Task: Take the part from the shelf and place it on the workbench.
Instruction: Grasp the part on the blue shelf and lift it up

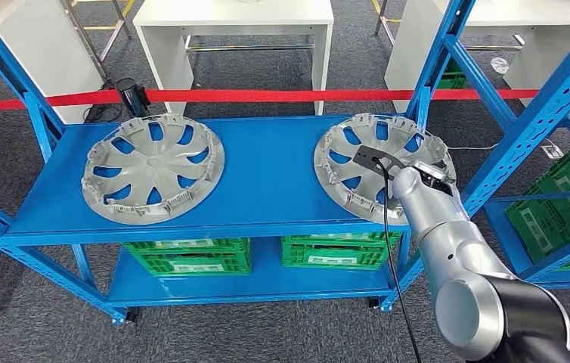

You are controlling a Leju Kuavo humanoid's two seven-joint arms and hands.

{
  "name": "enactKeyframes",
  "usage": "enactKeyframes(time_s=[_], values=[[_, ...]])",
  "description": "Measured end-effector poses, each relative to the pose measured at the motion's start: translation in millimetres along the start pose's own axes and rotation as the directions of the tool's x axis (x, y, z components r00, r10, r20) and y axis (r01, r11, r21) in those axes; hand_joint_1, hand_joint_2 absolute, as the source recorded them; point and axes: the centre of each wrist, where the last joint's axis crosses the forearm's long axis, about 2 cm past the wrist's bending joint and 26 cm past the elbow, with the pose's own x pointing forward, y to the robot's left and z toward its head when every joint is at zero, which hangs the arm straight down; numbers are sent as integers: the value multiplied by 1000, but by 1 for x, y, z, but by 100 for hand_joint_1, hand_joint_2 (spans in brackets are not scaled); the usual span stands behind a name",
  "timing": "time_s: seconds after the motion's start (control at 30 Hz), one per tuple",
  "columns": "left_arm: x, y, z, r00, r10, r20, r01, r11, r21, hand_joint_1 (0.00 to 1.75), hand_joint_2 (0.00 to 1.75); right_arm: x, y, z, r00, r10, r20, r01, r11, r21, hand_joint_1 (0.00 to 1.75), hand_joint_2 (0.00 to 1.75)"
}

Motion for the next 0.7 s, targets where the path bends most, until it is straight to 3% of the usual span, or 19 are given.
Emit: enactKeyframes(time_s=[0.7], values=[[0, 1, 0, 1000, 8, -10, -8, 999, 31, 0, 0, -6, 9, -3, 993, -84, 79, 86, 996, -26, 0, 175]])
